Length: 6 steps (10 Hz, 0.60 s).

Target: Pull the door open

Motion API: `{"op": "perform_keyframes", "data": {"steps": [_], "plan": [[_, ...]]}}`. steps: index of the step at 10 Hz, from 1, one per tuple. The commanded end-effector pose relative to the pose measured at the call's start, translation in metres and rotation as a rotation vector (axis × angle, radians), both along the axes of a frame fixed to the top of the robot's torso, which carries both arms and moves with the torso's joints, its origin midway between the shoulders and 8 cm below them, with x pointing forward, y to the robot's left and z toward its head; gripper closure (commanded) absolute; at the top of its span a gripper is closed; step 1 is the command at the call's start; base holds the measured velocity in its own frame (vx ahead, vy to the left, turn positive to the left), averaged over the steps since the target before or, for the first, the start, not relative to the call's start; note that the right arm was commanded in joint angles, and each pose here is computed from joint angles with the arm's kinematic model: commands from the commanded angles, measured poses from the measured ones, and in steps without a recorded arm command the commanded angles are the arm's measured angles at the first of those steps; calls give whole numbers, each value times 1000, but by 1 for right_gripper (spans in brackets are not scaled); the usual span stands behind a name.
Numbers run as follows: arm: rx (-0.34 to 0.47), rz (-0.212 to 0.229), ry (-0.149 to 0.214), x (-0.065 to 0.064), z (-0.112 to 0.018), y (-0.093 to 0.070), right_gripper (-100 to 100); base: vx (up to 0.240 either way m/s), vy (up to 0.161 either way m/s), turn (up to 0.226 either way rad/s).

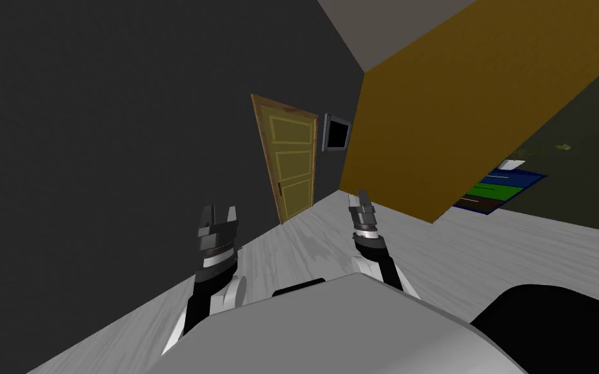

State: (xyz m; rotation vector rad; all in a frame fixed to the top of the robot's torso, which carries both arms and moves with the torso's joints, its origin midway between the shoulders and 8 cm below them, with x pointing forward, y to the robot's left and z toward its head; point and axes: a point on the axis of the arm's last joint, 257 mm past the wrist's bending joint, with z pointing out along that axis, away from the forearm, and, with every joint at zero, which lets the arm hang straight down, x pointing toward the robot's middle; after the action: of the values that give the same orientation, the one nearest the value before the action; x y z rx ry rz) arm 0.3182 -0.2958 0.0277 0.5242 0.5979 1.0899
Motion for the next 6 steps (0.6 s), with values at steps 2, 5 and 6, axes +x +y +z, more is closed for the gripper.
{"op": "perform_keyframes", "data": {"steps": [2, 5, 6], "plan": [[45, 36, 15, 7, -12, -5, -100, 49, 39, 232], [108, 80, 32, 15, -29, -13, -100, 93, -54, 209], [141, 100, 41, 19, -37, -17, -100, 91, -20, 247]]}}
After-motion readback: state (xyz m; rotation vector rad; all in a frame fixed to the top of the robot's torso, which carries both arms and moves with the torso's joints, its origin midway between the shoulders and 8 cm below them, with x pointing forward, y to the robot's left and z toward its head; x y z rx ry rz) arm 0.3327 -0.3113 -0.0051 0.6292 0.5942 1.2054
